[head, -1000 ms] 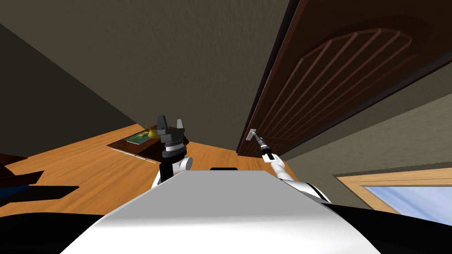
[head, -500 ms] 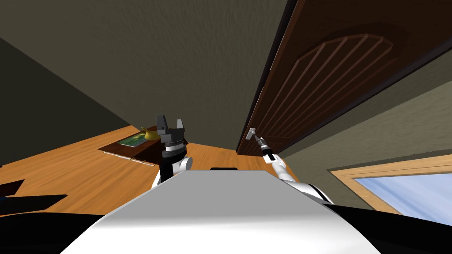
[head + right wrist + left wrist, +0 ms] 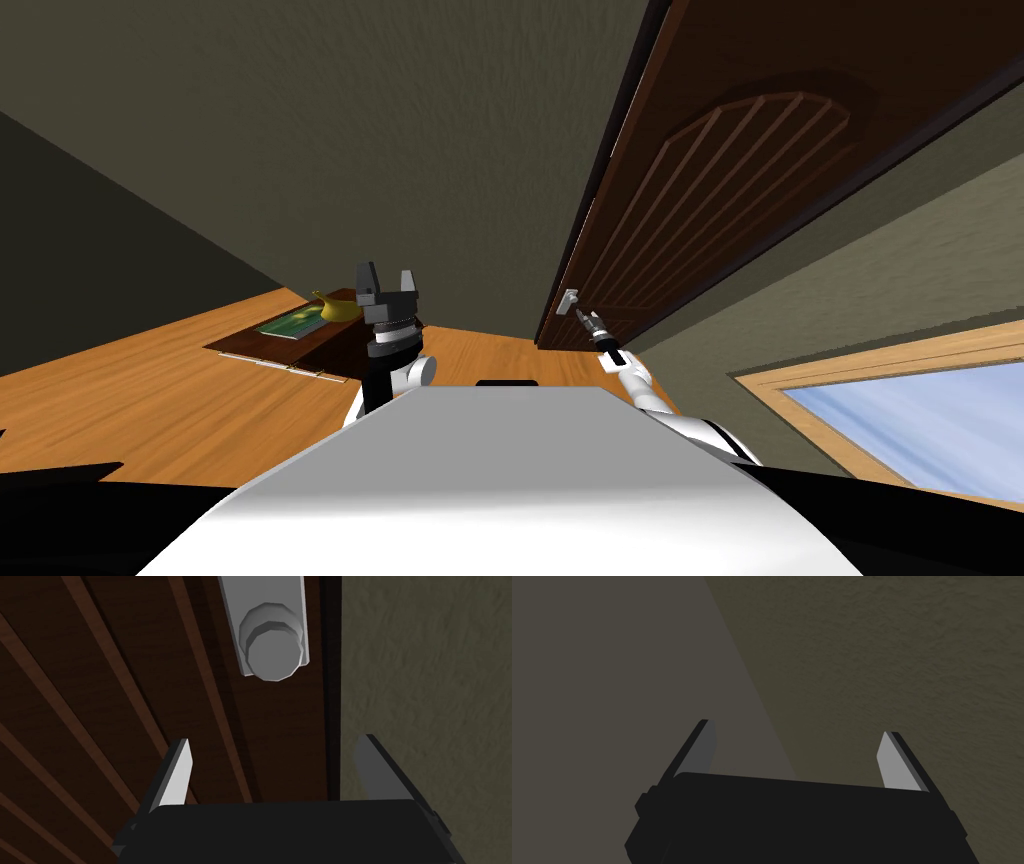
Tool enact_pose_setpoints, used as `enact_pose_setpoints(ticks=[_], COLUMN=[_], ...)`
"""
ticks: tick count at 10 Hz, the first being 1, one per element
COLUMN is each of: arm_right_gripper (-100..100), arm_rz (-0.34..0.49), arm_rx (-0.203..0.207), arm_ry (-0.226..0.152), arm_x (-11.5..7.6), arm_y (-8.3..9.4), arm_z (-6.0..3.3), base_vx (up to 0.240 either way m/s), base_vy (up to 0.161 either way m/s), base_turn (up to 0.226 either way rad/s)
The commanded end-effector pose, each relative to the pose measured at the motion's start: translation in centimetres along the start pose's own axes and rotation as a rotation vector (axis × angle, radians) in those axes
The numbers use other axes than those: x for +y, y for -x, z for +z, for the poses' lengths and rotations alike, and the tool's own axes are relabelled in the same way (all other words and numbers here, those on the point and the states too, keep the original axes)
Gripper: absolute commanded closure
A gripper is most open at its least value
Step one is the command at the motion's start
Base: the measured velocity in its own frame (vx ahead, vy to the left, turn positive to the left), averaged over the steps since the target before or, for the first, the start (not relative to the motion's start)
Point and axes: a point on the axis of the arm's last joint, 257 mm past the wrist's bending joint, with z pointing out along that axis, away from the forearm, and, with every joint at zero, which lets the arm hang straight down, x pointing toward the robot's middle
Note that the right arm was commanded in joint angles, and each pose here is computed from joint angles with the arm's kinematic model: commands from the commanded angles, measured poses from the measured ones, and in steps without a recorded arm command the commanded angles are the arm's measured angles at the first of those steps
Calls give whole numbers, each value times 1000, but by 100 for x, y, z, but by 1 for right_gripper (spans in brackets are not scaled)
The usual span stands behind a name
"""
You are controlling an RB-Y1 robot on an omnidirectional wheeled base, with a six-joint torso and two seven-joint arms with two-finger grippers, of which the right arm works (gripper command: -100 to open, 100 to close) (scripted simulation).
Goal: Pull the door open
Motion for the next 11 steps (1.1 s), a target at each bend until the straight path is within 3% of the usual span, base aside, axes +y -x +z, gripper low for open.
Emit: enact_pose_setpoints(ticks=[1, 4, 6, 11], arm_right_gripper=[-100, -100, -100, -100], arm_rz=[-60, -152, -135, -136], arm_rx=[9, 26, 22, 20], arm_ry=[9, 25, 16, -1], arm_x=[1, 0, -7, -23], arm_y=[-18, -53, -50, -54], arm_z=[-17, -50, -33, -3], base_vx=[-10, -17, 48, 199], base_vy=[48, 58, 19, -17], base_turn=[-84, -70, 8, 38])
